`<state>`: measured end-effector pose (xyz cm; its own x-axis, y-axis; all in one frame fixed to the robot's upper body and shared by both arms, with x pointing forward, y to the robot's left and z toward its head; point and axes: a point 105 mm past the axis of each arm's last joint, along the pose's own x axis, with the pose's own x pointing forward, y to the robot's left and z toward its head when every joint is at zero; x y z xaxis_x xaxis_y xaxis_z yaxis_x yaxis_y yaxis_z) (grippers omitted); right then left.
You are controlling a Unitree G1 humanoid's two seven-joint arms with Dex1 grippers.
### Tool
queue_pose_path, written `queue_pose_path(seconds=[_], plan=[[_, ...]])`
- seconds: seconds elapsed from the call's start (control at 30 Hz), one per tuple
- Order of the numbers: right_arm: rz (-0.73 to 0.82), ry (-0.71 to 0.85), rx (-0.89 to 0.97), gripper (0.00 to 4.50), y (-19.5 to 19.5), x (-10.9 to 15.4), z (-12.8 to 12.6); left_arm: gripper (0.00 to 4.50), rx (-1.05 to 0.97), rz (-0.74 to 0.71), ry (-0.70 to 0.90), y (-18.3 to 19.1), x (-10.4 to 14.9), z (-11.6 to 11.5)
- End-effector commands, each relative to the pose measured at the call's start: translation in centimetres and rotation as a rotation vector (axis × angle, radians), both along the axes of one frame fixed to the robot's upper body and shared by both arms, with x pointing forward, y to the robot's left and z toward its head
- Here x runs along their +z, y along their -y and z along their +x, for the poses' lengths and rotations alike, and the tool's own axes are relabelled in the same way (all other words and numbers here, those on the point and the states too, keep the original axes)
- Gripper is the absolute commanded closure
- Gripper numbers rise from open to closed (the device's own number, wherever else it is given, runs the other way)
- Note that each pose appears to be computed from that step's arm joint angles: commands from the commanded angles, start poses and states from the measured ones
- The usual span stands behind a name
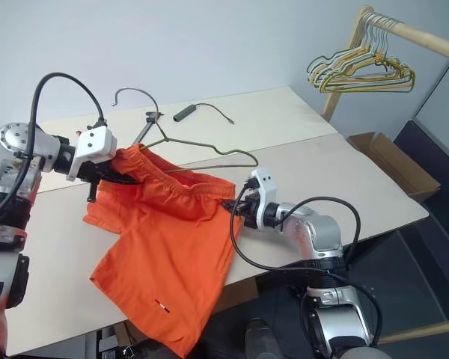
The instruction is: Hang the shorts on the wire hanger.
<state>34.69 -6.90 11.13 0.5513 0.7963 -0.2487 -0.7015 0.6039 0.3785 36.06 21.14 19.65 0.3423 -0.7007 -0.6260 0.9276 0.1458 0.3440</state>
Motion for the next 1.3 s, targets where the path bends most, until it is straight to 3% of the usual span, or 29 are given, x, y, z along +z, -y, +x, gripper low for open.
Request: queue_pose_path(seconds=[0.03,0.37,0.7,0.87,1.07,1.3], plan=[[0.011,0.095,-0.068,4.48,1.8,1.9,0.6,4.50,-0.005,-0.007,0.031,-0.9,1.2,-0.7],[-0.073,0.169,-0.237,4.48,8.6,3.4,1.9,4.50,0.079,0.078,0.029,-3.5,-0.8,-0.7],[-0.124,0.297,-0.128,4.48,8.9,5.6,0.4,4.50,0.130,0.164,0.034,-4.5,-2.9,-0.2],[-0.168,0.394,0.037,4.48,5.7,7.4,-1.1,4.50,0.034,0.107,-0.010,-1.9,-4.0,-0.7],[-0.311,0.455,0.135,2.72,4.4,7.2,-1.5,4.50,0.012,0.047,0.008,0.5,-3.5,0.3],[-0.468,0.512,0.130,0.22,7.5,7.4,-1.9,4.50,0.022,0.048,0.026,0.6,-3.3,0.9]])
